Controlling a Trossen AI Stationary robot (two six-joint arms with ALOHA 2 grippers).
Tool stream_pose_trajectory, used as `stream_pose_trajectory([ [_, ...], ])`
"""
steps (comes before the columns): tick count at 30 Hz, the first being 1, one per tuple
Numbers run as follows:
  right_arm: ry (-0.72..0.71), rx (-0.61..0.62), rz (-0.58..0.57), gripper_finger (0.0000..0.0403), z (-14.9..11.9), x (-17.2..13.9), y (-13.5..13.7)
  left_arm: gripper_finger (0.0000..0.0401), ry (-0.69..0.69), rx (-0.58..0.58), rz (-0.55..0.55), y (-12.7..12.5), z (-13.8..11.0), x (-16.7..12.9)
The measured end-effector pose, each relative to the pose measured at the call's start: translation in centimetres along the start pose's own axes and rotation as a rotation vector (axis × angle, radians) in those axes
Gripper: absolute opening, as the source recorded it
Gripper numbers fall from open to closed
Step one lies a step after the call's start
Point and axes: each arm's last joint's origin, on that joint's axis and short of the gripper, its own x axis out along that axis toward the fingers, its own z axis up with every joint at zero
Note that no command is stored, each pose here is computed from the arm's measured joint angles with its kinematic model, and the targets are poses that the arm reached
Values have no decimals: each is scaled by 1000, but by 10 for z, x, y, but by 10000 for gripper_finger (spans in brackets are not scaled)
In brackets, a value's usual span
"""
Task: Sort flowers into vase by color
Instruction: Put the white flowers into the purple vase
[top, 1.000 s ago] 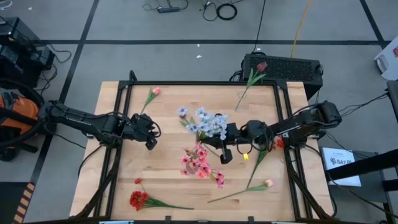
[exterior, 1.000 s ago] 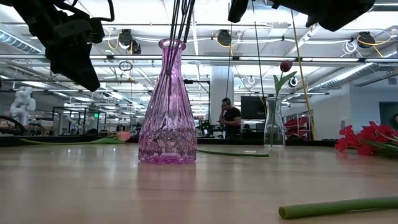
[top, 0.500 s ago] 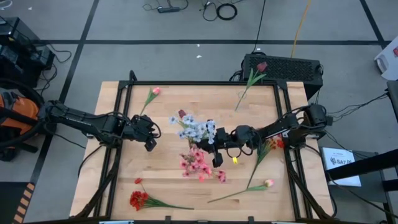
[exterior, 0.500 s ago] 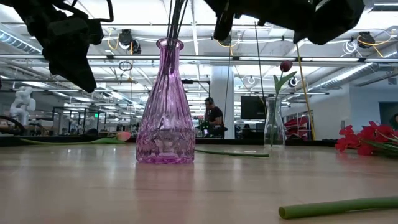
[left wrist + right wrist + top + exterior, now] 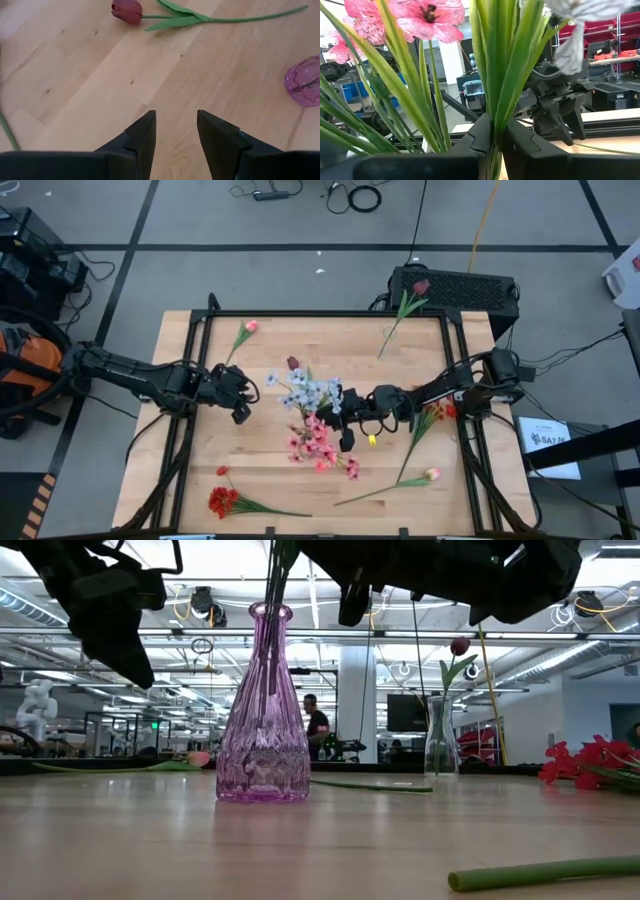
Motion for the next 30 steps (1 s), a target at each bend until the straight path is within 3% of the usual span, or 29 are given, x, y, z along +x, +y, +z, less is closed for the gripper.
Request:
stream_pose_trajectory([
  [8, 10, 25, -1, 47, -1, 0, 0, 150, 0, 4, 0, 0, 0, 0],
  [12, 91, 25, 3, 56, -8, 0, -1, 150, 0, 4, 0, 0, 0, 0],
  [16, 122, -19, 57, 58, -11, -1, 0, 150, 0, 4, 0, 0, 0, 0],
  [30, 186, -56, 51, 59, -17, -2, -1, 150, -1, -1, 1, 0, 0, 0],
])
